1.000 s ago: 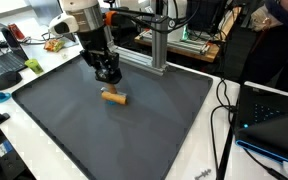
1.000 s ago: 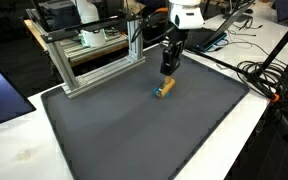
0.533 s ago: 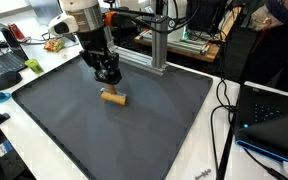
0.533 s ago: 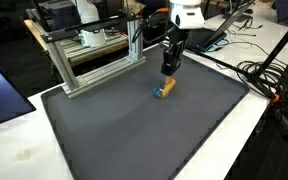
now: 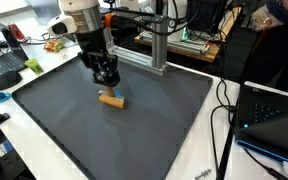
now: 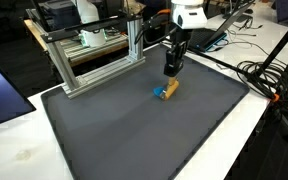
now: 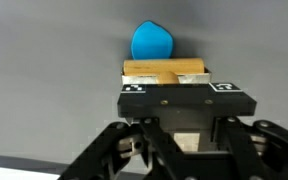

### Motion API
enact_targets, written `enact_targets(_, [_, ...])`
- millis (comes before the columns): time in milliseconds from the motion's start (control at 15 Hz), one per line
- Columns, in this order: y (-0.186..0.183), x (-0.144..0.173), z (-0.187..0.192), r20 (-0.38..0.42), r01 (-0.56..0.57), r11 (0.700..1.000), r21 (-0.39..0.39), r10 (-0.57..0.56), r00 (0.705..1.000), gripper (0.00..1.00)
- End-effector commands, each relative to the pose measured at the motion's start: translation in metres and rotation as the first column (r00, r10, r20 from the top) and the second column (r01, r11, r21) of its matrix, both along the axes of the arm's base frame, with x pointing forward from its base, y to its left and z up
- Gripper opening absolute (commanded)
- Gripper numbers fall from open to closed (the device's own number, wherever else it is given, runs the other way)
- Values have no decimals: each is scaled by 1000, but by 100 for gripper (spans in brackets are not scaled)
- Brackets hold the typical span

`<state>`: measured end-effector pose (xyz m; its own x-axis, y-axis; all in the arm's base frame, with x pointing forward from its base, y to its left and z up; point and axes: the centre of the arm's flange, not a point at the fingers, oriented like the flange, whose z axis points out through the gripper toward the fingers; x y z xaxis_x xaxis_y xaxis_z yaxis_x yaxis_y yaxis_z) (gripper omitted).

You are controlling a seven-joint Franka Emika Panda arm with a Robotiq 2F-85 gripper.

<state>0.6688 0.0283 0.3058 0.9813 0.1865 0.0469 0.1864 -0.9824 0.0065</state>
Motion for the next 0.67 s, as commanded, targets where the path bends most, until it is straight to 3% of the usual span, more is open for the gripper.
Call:
enact_targets(0, [7, 8, -23, -15, 9, 1000, 0, -9, 1000, 22])
enact_targets(600, [6, -2, -25, -156, -4, 1000, -11, 3, 988, 22])
